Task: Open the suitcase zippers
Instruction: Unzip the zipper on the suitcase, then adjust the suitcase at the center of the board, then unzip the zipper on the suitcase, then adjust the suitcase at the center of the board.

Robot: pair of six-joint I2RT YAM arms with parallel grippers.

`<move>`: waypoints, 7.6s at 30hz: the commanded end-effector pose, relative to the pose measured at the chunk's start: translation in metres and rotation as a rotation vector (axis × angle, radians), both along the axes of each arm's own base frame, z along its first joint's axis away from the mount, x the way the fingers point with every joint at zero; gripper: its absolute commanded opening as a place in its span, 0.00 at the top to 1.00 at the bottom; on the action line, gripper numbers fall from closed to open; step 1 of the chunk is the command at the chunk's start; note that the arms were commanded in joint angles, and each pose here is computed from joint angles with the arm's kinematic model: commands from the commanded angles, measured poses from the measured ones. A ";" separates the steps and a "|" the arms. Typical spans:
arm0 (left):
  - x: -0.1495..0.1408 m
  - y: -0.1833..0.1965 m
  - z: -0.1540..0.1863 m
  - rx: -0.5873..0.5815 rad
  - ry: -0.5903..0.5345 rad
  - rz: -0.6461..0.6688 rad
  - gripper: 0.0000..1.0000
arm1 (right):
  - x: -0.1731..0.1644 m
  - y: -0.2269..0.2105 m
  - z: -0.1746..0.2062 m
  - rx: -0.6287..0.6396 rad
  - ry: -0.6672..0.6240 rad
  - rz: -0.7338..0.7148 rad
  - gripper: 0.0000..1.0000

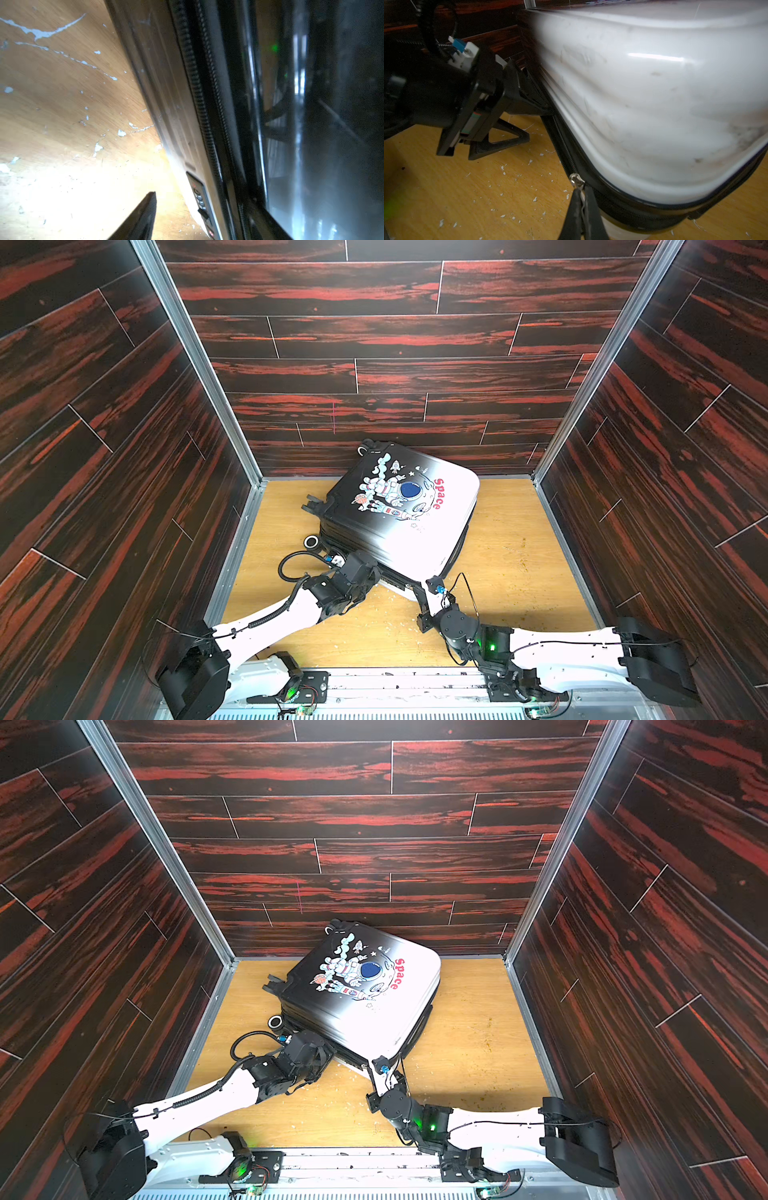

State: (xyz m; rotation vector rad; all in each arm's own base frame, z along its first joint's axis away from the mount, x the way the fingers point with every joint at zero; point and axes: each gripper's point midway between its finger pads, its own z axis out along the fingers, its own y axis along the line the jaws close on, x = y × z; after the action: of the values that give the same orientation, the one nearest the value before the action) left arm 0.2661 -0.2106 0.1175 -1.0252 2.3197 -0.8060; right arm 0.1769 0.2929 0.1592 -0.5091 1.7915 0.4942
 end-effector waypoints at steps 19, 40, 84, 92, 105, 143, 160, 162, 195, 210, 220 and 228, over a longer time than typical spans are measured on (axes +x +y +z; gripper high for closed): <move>0.051 0.014 0.003 0.042 -0.042 0.176 1.00 | 0.000 -0.012 -0.021 -0.045 -0.042 -0.034 1.00; 0.016 0.068 -0.003 0.186 0.026 0.034 1.00 | 0.057 -0.088 0.042 -0.035 -0.287 -0.329 1.00; 0.177 0.144 0.040 0.706 0.087 0.071 0.95 | 0.060 -0.146 0.001 0.051 -0.024 -0.408 1.00; 0.193 0.181 0.102 0.727 0.026 0.158 0.21 | 0.020 -0.045 0.011 -0.048 -0.092 -0.215 1.00; 0.029 0.140 0.049 0.225 0.013 0.199 0.19 | 0.027 -0.010 0.028 0.116 -0.069 -0.173 1.00; 0.014 0.107 -0.067 0.120 0.122 0.419 1.00 | 0.047 -0.111 -0.010 -0.008 -0.103 -0.452 1.00; -0.030 0.120 -0.088 0.222 0.238 0.260 1.00 | 0.196 -0.208 0.053 0.224 -0.222 -0.706 1.00; -0.033 0.121 -0.085 0.225 0.230 0.236 1.00 | 0.206 -0.209 0.057 0.221 -0.234 -0.705 1.00; 0.121 0.235 0.245 0.807 -0.323 0.350 0.00 | 0.158 -0.153 0.083 0.291 0.265 -0.413 0.39; 0.293 0.210 0.076 0.189 -0.183 -0.065 0.13 | 0.211 -0.119 0.076 0.556 0.640 -0.258 0.32; 0.220 0.129 0.044 -0.007 -0.169 -0.160 0.19 | 0.300 -0.096 0.038 0.472 0.901 -0.173 0.33; 0.135 0.044 0.081 -0.049 -0.328 -0.299 0.18 | 0.320 -0.021 0.046 0.438 1.027 0.228 0.35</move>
State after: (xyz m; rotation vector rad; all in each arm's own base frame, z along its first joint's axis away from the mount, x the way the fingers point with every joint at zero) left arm 0.4341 -0.0781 0.1541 -0.8438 2.2160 -0.8171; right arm 0.5574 0.1765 0.2090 0.2210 2.3425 1.0447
